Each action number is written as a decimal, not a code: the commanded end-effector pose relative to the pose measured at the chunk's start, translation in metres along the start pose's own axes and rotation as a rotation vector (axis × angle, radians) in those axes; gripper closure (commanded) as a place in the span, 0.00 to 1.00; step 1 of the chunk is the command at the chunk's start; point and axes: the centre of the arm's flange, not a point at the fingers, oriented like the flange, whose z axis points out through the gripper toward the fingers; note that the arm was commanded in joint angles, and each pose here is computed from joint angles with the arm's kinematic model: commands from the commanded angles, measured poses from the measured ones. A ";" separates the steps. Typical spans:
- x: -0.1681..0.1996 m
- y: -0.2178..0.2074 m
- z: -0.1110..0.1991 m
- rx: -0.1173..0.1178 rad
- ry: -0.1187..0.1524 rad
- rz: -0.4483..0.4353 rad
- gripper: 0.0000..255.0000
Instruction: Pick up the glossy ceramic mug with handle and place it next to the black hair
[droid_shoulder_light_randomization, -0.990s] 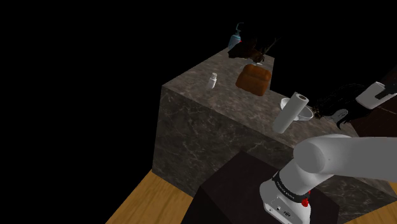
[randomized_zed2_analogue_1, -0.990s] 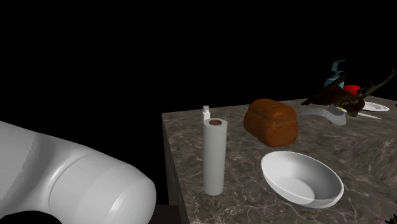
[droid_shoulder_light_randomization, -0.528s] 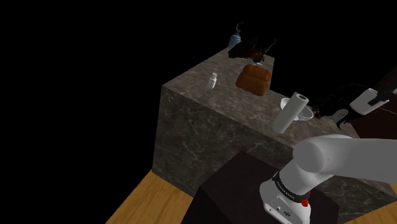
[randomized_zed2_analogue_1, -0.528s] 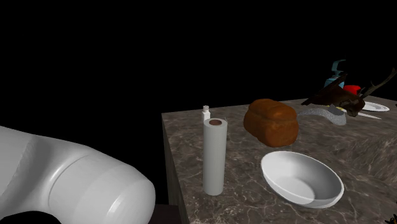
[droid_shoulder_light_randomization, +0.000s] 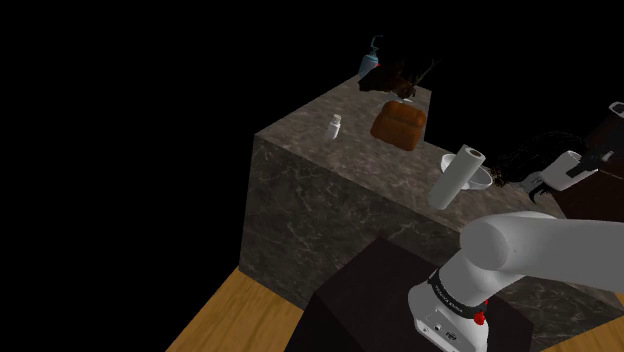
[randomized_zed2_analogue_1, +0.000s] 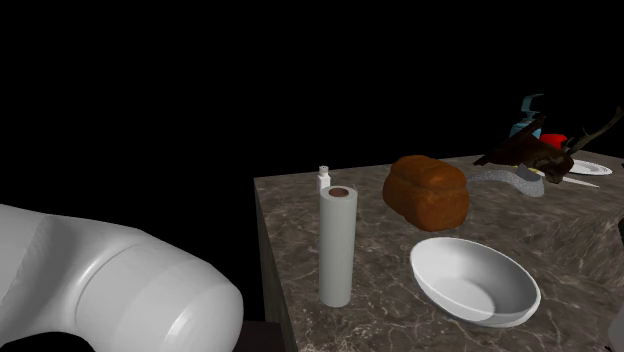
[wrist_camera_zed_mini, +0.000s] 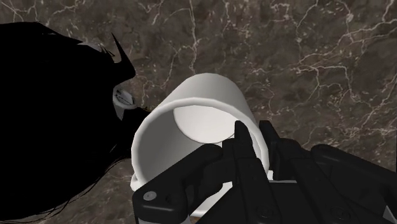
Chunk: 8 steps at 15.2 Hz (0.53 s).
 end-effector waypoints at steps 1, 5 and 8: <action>-0.002 0.000 0.010 -0.001 0.000 0.000 1.00; -0.005 -0.002 0.031 -0.001 0.000 0.000 1.00; -0.007 -0.003 0.047 -0.001 0.000 0.000 1.00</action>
